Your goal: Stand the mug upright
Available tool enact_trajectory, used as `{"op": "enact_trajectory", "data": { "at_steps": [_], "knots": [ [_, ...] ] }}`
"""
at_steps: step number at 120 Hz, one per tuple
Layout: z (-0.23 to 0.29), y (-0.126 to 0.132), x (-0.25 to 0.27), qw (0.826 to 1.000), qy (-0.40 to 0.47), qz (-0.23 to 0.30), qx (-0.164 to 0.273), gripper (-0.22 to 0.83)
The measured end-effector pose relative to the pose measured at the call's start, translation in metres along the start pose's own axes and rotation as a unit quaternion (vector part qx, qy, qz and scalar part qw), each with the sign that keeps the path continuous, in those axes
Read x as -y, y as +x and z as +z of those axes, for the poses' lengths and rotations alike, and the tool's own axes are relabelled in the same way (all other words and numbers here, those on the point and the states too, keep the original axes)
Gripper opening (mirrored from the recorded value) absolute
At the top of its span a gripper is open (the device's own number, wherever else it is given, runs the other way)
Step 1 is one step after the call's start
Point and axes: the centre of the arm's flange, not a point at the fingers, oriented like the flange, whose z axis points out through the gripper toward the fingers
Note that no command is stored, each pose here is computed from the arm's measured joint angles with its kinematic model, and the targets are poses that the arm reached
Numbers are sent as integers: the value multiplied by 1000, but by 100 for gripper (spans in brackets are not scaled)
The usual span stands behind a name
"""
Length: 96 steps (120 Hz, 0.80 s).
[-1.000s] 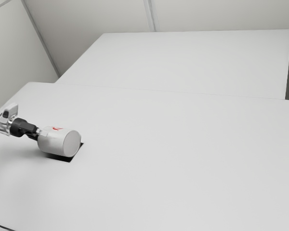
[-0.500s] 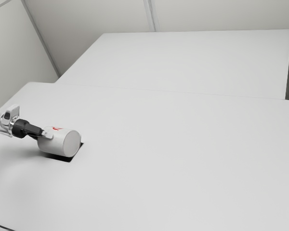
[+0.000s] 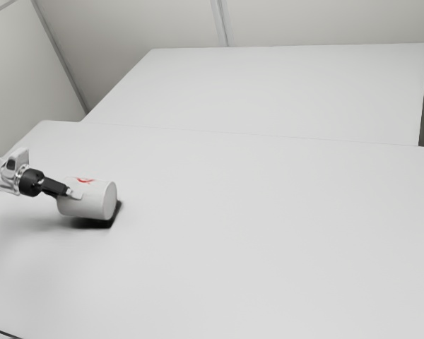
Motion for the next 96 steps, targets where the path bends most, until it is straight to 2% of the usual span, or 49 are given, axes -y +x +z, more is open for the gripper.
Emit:
{"op": "enact_trajectory", "data": {
  "at_steps": [28,41,55,64,81,96],
  "knots": [
    [12,30,-25,999,3,33,7,-15],
    [28,55,-45,998,13,58,24,-16],
    [65,90,-84,992,36,95,70,-16],
    [91,102,-108,986,59,113,106,-16],
    [143,112,-148,962,136,150,185,-17],
    [187,122,-174,919,221,194,263,-17]
  ]
}}
